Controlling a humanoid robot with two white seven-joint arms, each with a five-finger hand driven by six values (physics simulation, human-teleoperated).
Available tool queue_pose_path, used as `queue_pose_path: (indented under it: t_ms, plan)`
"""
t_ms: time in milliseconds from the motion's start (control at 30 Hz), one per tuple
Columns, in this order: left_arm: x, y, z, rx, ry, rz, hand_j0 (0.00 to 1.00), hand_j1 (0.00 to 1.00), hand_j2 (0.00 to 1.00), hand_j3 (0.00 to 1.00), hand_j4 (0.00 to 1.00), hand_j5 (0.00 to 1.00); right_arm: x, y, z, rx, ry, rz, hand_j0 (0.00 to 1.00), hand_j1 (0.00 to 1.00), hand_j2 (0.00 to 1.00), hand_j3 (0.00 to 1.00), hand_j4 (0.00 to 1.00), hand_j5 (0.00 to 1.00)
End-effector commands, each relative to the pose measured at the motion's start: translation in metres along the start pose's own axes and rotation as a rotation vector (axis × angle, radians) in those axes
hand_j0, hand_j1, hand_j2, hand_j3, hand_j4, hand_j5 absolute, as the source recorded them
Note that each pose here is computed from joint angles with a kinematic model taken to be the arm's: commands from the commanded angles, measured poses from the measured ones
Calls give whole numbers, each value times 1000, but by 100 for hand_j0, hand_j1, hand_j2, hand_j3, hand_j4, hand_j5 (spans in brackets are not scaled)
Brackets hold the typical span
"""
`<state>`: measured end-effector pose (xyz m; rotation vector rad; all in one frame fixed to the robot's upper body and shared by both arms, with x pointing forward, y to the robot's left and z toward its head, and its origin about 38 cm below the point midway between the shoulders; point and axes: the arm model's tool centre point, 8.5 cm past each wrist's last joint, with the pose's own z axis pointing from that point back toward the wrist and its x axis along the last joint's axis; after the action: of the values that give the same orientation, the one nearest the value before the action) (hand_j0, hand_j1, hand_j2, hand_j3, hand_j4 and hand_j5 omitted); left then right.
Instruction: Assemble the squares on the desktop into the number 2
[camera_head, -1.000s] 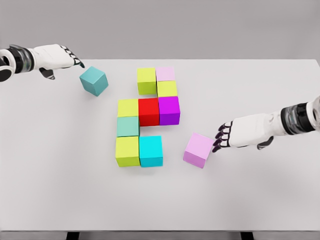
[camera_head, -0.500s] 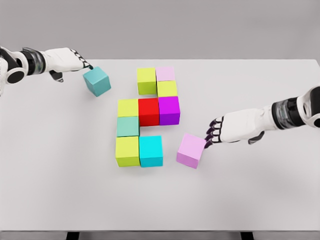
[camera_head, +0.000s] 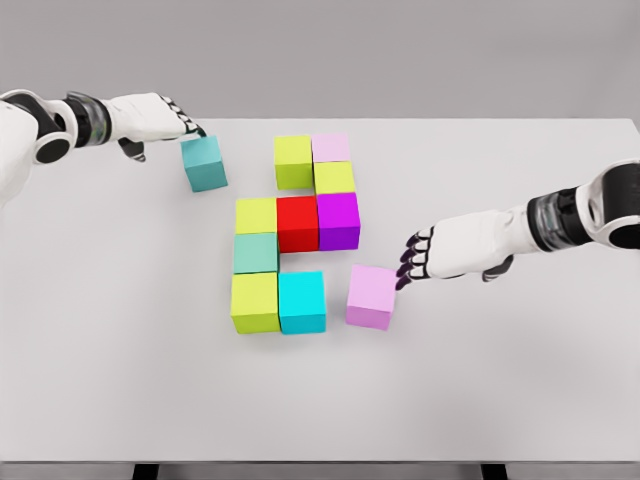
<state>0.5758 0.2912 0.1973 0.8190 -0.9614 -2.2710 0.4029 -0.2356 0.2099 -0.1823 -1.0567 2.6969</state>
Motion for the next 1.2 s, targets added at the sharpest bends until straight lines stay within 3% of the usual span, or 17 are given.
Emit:
queue_pose_path:
  t_ms: [0, 233, 467, 867, 1033, 1133, 1167]
  plan:
    - [1, 3, -1, 9, -2, 4, 91, 91, 91, 91, 91, 91, -2, -2, -3, -5, 1, -6, 100, 100, 100, 100, 100, 100]
    - [6, 8, -6, 18, -13, 3, 91, 91, 91, 91, 91, 91, -7, -10, -3, -13, 10, 5, 100, 100, 100, 100, 100, 100]
    - [-5, 12, 3, 51, 14, 33, 93, 93, 93, 93, 93, 93, -6, -12, -6, -14, 1, 9, 100, 100, 100, 100, 100, 100]
    - [-4, 3, 2, 32, 13, 34, 94, 94, 94, 94, 94, 94, -1, -18, -13, -23, -20, 24, 100, 100, 100, 100, 100, 100]
    - [-36, -20, 33, 1, 86, 55, 94, 94, 94, 94, 94, 94, 0, -20, -14, -24, -22, 28, 100, 100, 100, 100, 100, 100]
    - [-43, -30, 42, -20, 103, 55, 95, 95, 95, 95, 95, 95, -1, -17, -12, -21, -18, 23, 100, 100, 100, 100, 100, 100]
    - [-43, -32, 43, -26, 104, 53, 100, 100, 100, 100, 100, 100, -1, -16, -11, -20, -16, 21, 100, 100, 100, 100, 100, 100]
